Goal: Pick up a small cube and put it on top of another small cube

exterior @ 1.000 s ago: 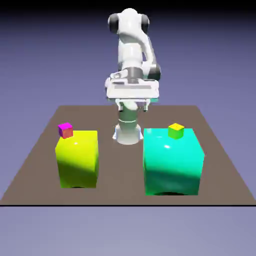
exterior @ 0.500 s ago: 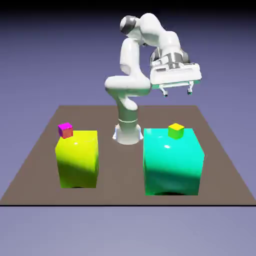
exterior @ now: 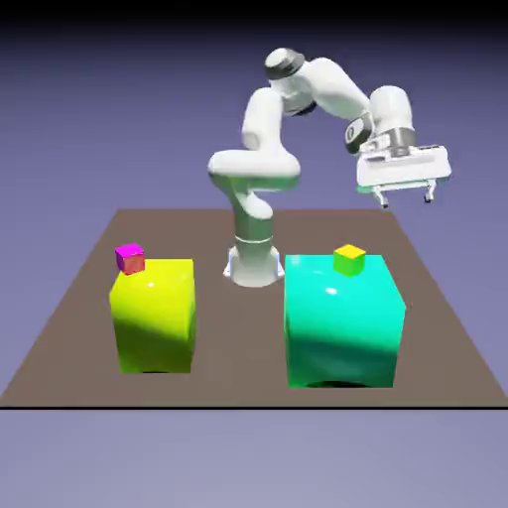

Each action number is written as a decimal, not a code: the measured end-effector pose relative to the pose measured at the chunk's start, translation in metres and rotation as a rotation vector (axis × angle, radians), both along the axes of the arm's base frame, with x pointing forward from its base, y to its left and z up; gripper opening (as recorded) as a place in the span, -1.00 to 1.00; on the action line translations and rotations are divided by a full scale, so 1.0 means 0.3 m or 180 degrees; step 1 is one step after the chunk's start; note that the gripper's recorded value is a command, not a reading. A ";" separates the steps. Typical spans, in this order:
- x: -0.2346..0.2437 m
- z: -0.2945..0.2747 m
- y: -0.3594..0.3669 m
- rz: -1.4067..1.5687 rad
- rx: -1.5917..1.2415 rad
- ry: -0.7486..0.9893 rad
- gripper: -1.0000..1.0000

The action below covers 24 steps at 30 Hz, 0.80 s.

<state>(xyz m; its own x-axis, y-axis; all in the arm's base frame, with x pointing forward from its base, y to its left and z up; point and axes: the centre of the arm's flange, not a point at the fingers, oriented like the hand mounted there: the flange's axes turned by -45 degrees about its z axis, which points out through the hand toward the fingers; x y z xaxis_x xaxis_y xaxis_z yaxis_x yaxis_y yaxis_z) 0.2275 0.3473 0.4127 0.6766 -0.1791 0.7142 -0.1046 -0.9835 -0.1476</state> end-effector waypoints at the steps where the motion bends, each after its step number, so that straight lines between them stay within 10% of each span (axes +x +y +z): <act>1: -0.017 -0.034 0.020 -0.0033 -0.0008 0.0016 0.00; 24: -0.189 -0.948 0.027 -0.1091 -0.0408 0.0287 0.00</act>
<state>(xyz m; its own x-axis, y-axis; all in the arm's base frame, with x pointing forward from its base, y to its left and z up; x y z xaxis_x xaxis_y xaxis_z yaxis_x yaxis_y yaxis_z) 0.1709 0.3555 0.1283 0.6542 -0.3193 0.6857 -0.4379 -0.8990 -0.0008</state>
